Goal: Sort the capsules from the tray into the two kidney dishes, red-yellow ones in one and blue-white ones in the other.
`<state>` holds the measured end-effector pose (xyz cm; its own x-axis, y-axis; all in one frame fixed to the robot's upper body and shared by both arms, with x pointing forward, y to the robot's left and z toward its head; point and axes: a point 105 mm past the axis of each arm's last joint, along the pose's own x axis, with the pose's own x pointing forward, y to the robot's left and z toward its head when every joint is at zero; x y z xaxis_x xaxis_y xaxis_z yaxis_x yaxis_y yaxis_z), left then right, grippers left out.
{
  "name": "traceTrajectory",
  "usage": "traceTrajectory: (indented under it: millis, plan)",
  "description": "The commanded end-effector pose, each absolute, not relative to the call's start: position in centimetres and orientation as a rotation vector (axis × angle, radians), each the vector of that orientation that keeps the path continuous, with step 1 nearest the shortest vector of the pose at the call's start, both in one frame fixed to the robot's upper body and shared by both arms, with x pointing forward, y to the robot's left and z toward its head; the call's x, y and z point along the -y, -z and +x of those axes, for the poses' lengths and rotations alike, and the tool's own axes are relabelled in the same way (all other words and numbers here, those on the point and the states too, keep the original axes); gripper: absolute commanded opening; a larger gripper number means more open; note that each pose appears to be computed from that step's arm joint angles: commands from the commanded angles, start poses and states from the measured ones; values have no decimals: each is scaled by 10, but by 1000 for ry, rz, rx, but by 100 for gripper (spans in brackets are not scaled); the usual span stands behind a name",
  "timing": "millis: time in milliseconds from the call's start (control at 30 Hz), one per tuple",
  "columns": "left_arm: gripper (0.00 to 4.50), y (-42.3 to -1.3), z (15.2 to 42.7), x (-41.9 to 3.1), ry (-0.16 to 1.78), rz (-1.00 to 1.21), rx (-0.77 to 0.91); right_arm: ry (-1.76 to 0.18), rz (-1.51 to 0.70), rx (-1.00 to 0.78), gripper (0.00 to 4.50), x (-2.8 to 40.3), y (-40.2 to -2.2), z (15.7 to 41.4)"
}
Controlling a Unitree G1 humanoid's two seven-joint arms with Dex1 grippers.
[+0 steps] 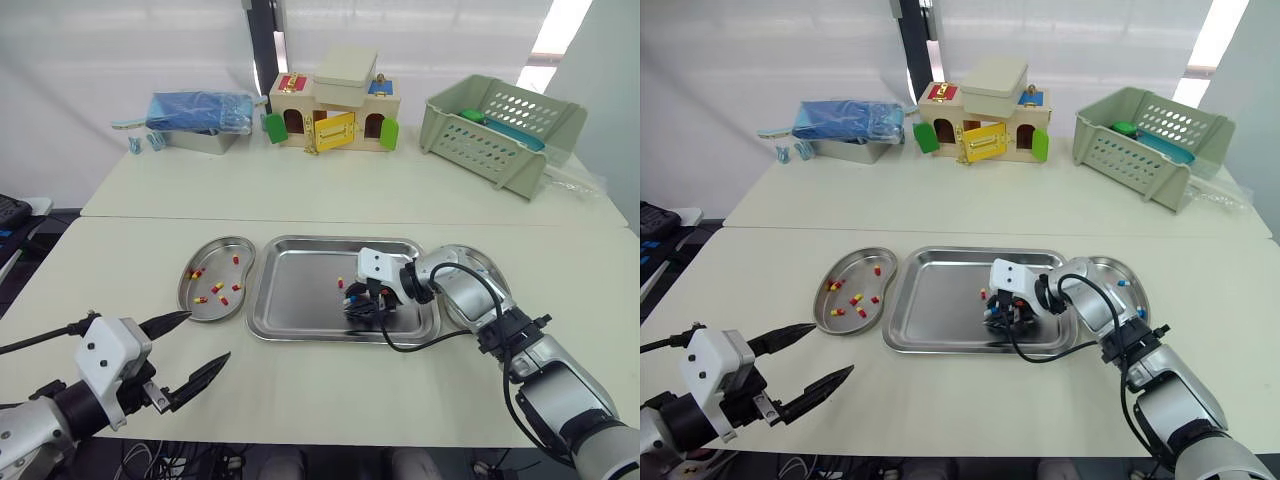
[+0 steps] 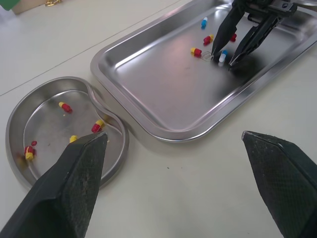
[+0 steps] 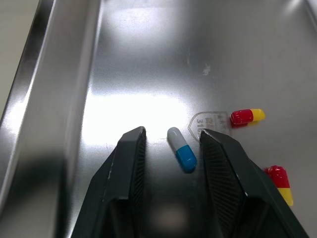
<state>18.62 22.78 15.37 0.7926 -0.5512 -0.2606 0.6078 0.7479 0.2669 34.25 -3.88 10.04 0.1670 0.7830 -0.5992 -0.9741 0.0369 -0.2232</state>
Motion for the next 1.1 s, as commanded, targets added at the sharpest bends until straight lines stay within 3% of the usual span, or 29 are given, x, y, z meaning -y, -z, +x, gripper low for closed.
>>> traceTrajectory:
  millis: [33,133,400,433,567,800,900,1100]
  plan:
    - [450,-163,184,-226,635,390,-142,-1371,-697,-340,192,41,-102,347]
    - [450,-164,184,-226,635,391,-142,-1369,-700,-348,192,42,-98,347]
    - [450,-165,187,-227,633,395,-142,-1376,-779,-356,12,48,-88,346]
    - [450,-165,187,-227,633,395,-141,-1377,-783,-355,5,49,-88,345]
    - [450,-166,188,-227,633,396,-140,-1392,-752,-314,5,45,-96,342]
    - [450,-164,188,-224,648,386,-141,-1357,-621,-145,5,45,-149,341]
    - [450,-164,187,-223,654,383,-143,-1323,-637,-86,5,66,-167,338]
    - [450,-159,188,-222,673,370,-158,-1041,-693,-181,5,156,-180,347]
